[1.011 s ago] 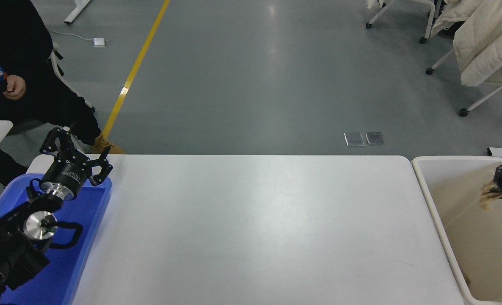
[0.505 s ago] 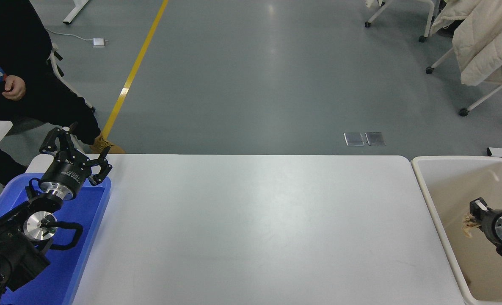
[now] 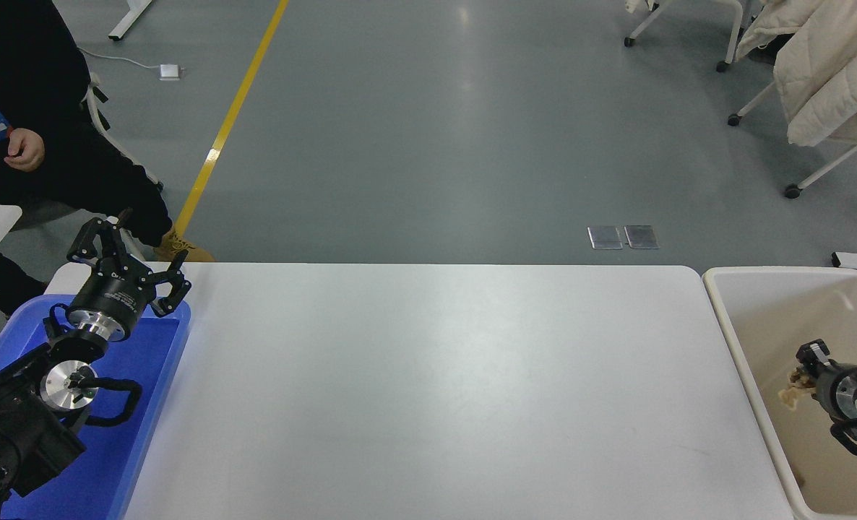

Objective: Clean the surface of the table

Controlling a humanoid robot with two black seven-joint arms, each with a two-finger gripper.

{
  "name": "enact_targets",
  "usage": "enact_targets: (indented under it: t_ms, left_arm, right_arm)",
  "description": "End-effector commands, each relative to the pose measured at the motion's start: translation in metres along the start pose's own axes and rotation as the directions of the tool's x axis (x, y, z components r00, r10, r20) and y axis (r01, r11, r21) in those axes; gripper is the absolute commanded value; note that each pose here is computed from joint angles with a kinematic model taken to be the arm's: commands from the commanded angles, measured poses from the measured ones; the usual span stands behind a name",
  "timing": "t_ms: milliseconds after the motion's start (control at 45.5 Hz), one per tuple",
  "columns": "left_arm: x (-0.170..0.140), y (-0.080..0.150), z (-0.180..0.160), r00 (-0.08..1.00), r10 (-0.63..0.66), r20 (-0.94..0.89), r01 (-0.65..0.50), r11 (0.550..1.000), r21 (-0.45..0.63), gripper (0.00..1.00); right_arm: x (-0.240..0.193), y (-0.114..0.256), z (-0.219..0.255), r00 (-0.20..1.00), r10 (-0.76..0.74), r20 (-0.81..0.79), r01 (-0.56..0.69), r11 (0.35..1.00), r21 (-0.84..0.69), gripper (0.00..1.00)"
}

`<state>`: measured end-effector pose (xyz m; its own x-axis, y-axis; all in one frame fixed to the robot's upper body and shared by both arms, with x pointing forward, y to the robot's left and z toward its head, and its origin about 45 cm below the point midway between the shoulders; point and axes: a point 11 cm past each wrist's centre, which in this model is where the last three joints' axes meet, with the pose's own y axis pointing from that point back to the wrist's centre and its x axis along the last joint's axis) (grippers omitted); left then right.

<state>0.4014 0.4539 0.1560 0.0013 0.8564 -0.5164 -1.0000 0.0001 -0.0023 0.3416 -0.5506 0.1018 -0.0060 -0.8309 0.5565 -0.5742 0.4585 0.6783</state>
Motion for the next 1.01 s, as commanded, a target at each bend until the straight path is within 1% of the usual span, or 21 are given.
enact_targets:
  t_ms: [0, 132, 198, 242, 308, 374, 484, 615, 747, 879, 989]
  left_arm:
    - [0.000, 0.000, 0.000, 1.000, 0.000, 0.000, 0.000, 1.000, 0.000, 1.00]
    - [0.000, 0.000, 0.000, 1.000, -0.001, 0.000, 0.001, 1.000, -0.001, 1.00]
    - [0.000, 0.000, 0.000, 1.000, -0.001, 0.000, 0.001, 1.000, -0.001, 1.00]
    - [0.000, 0.000, 0.000, 1.000, -0.001, 0.000, 0.001, 1.000, -0.001, 1.00]
    - [0.000, 0.000, 0.000, 1.000, 0.000, 0.000, 0.000, 1.000, 0.000, 1.00]
    - [0.000, 0.000, 0.000, 1.000, 0.000, 0.000, 0.000, 1.000, 0.000, 1.00]
    - [0.000, 0.000, 0.000, 1.000, 0.000, 0.000, 0.000, 1.000, 0.000, 1.00]
    - [0.000, 0.000, 0.000, 1.000, 0.000, 0.000, 0.000, 1.000, 0.000, 1.00]
    - [0.000, 0.000, 0.000, 1.000, 0.000, 0.000, 0.000, 1.000, 0.000, 1.00]
    - [0.000, 0.000, 0.000, 1.000, 0.000, 0.000, 0.000, 1.000, 0.000, 1.00]
    - [0.000, 0.000, 0.000, 1.000, -0.001, 0.000, 0.001, 1.000, -0.001, 1.00]
  right_arm:
    - [0.025, 0.003, 0.006, 0.997, 0.044, 0.056, -0.044, 0.999, -0.002, 1.00]
    - [0.028, 0.004, 0.008, 0.997, 0.040, 0.069, -0.040, 0.999, 0.009, 1.00]
    - [0.047, 0.008, 0.009, 0.994, 0.060, 0.089, -0.063, 0.998, 0.031, 1.00]
    - [0.059, 0.011, 0.006, 0.992, 0.067, 0.111, -0.075, 0.995, 0.066, 1.00]
    - [0.061, 0.016, -0.009, 0.988, 0.034, 0.153, -0.059, 0.985, 0.165, 1.00]
    - [0.055, 0.022, -0.026, 0.979, -0.026, 0.202, -0.035, 0.955, 0.295, 1.00]
    - [0.043, 0.036, -0.051, 0.945, -0.126, 0.302, -0.040, 0.872, 0.488, 1.00]
    - [0.034, 0.048, -0.081, 0.887, -0.227, 0.402, -0.059, 0.807, 0.587, 1.00]
    - [0.003, 0.058, -0.105, 0.834, -0.349, 0.428, -0.018, 0.758, 0.652, 1.00]
    - [-0.049, 0.075, -0.132, 0.768, -0.496, 0.406, 0.066, 0.691, 0.720, 1.00]
    - [-0.093, 0.087, -0.143, 0.682, -0.600, 0.418, 0.108, 0.649, 0.753, 1.00]
